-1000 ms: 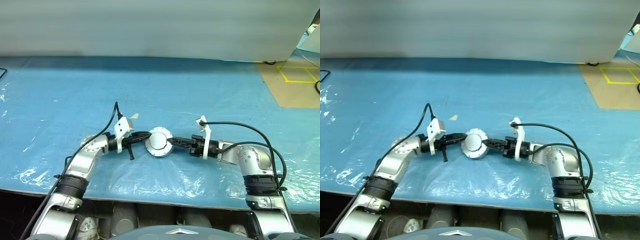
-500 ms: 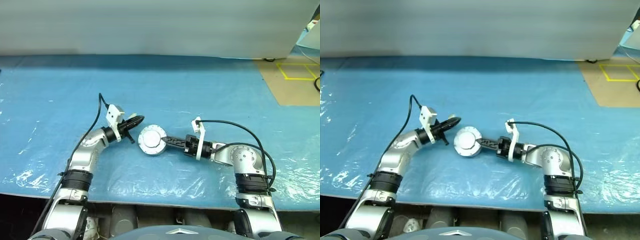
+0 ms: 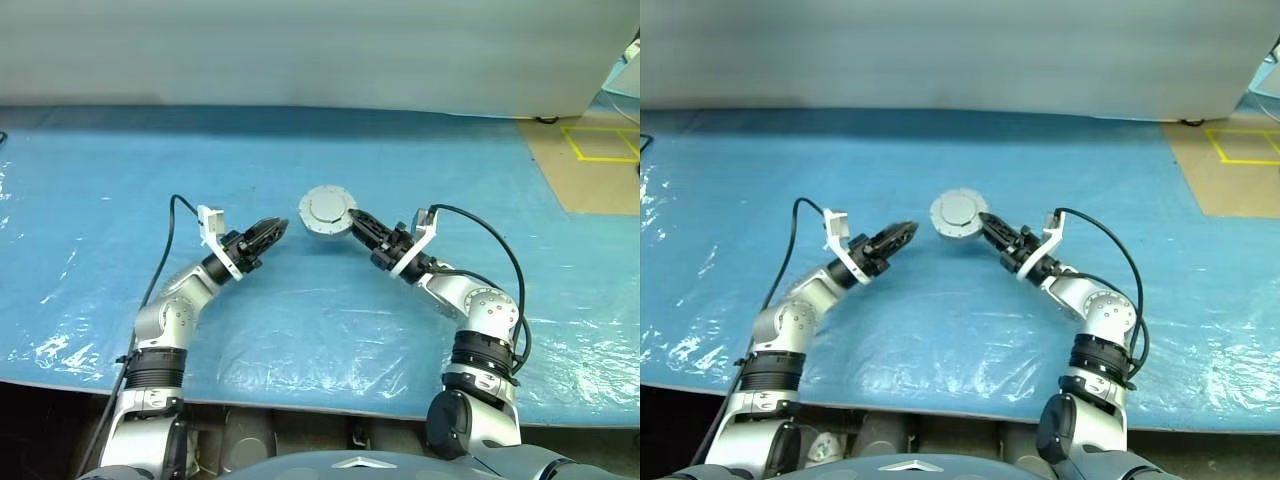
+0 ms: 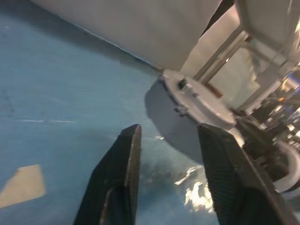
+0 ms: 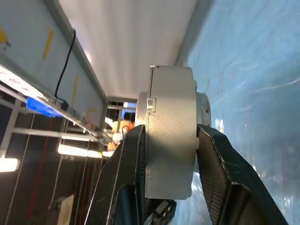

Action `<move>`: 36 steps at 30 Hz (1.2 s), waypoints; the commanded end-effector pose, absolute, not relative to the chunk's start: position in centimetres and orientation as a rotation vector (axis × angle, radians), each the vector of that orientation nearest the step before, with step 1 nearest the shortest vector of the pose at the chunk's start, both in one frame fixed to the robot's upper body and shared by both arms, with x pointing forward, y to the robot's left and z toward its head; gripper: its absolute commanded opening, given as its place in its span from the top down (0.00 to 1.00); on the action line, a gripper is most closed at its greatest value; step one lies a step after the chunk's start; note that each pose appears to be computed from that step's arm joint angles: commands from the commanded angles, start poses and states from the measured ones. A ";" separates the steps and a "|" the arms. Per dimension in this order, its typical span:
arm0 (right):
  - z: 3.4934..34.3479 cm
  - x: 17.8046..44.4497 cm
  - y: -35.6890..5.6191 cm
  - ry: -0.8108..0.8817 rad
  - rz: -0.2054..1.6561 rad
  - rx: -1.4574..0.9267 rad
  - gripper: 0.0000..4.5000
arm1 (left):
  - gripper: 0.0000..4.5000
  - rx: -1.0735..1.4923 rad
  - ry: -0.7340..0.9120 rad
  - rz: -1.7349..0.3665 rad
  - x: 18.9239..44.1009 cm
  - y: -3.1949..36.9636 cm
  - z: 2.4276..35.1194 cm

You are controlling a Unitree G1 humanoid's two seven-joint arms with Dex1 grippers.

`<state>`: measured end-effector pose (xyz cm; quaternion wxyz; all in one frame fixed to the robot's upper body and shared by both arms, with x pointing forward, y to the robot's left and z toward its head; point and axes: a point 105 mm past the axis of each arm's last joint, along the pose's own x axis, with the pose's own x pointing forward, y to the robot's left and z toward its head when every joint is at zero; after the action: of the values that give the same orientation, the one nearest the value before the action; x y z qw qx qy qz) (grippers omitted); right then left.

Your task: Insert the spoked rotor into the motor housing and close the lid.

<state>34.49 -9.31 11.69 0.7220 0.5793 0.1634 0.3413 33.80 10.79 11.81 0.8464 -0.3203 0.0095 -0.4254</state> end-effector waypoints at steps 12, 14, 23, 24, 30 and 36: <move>14.7 32.8 -7.6 0.296 0.954 1.278 0.72 | 0.01 -0.940 0.157 -0.929 34.0 8.4 13.0; 14.2 32.6 -7.3 0.315 0.952 1.269 0.72 | 0.01 -0.991 0.161 -0.956 33.8 8.2 13.5; 13.8 32.1 -6.8 0.333 0.966 1.238 0.72 | 0.01 -1.002 0.236 -1.006 32.7 7.5 12.7; 13.9 32.1 -6.7 0.335 0.975 1.235 0.72 | 0.01 -1.001 0.242 -1.009 32.6 7.4 12.7; 13.9 31.8 -6.2 0.350 1.005 1.208 0.72 | 0.14 -1.078 0.209 -0.994 33.4 7.2 13.4; 13.9 31.8 -6.2 0.344 1.012 1.206 0.72 | 0.40 -1.106 0.196 -1.011 33.5 7.2 13.8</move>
<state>32.33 -6.80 12.02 0.7035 0.5479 0.1787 0.4159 33.36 7.07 12.19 0.7341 -0.5022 0.1149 -0.4425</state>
